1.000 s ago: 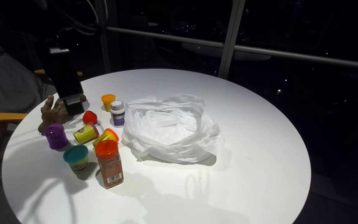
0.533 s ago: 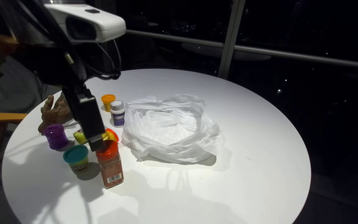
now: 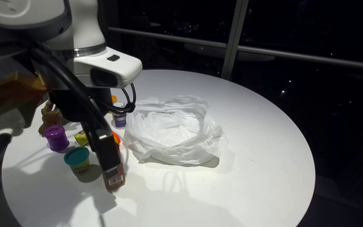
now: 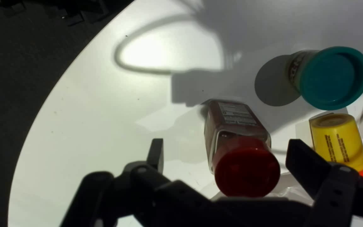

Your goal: Pick the objects on the table and put them in the plastic bag

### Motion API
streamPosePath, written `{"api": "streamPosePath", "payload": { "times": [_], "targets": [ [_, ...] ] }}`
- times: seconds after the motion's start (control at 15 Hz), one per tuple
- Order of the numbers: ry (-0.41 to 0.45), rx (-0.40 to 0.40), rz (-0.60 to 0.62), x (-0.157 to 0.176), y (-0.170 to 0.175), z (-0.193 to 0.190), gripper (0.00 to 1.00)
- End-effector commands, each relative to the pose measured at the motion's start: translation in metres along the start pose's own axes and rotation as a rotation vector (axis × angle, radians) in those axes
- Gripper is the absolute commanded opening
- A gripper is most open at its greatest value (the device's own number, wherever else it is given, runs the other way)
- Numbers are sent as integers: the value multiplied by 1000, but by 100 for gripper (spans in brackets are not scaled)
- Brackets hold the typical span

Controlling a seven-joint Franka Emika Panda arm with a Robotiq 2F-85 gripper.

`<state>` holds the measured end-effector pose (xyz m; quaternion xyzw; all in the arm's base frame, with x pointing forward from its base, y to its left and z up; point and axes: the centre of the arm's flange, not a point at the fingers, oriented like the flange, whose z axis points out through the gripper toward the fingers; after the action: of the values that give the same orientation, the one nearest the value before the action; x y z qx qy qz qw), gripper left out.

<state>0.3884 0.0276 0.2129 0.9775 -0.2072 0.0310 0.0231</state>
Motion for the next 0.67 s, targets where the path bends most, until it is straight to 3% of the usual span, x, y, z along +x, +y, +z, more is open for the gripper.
{"api": "streamPosePath", "payload": {
  "times": [0.0, 0.13, 0.2, 0.33, 0.6],
  "targets": [
    [38, 27, 30, 0, -5, 13, 100],
    [37, 35, 42, 0, -6, 17, 97],
    [40, 34, 47, -1, -7, 17, 74],
    [45, 31, 53, -3, -6, 13, 71],
    [57, 32, 77, -6, 0, 0, 38]
  ]
}}
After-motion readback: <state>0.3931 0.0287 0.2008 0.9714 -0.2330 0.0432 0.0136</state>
